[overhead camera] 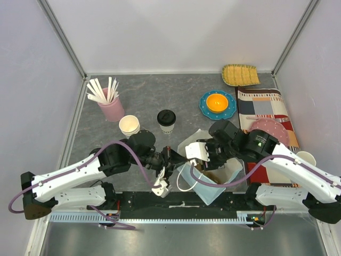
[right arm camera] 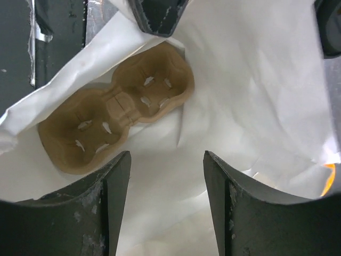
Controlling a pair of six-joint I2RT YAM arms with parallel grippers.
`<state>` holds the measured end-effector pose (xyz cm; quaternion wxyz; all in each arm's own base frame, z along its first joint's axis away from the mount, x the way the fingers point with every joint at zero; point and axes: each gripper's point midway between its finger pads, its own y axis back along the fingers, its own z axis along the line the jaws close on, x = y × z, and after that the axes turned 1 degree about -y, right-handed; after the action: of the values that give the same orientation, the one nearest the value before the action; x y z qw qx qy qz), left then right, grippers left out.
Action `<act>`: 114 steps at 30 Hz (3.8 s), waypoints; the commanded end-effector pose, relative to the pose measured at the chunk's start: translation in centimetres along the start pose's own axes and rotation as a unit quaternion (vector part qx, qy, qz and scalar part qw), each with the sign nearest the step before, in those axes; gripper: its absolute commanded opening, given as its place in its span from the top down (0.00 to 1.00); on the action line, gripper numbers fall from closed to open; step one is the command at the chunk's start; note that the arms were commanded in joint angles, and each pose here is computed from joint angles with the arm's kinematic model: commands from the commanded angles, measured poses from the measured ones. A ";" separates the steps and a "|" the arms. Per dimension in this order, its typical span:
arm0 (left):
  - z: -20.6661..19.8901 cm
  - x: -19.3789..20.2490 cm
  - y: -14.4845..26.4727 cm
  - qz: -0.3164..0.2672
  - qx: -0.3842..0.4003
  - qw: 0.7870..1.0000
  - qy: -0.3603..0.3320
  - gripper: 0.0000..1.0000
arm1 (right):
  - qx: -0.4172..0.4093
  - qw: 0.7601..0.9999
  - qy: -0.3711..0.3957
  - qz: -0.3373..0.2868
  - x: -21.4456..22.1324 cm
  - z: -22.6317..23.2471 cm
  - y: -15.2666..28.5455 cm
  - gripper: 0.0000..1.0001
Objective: Pack the takeout coffee
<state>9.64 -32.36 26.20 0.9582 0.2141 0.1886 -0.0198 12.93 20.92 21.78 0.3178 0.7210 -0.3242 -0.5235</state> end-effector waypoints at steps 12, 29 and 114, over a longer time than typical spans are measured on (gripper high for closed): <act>3.6 1.3 -0.1 0.039 -0.024 0.995 -0.093 0.98 | 0.234 0.909 -0.233 -0.254 -12.1 -9.1 12.9 0.27; 1.4 0.5 0.9 0.024 -0.022 0.999 -0.014 0.70 | 0.303 0.749 -0.582 -0.094 -2.2 -7.4 10.5 0.02; 5.9 8.1 -2.8 0.105 0.052 0.712 0.692 0.93 | 0.365 0.523 -0.766 -0.081 3.0 -9.0 14.8 0.02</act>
<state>19.98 -36.48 24.86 0.5243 0.2423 0.7696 0.2721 21.25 12.27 32.77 -0.3933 0.1044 -0.5311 -0.7432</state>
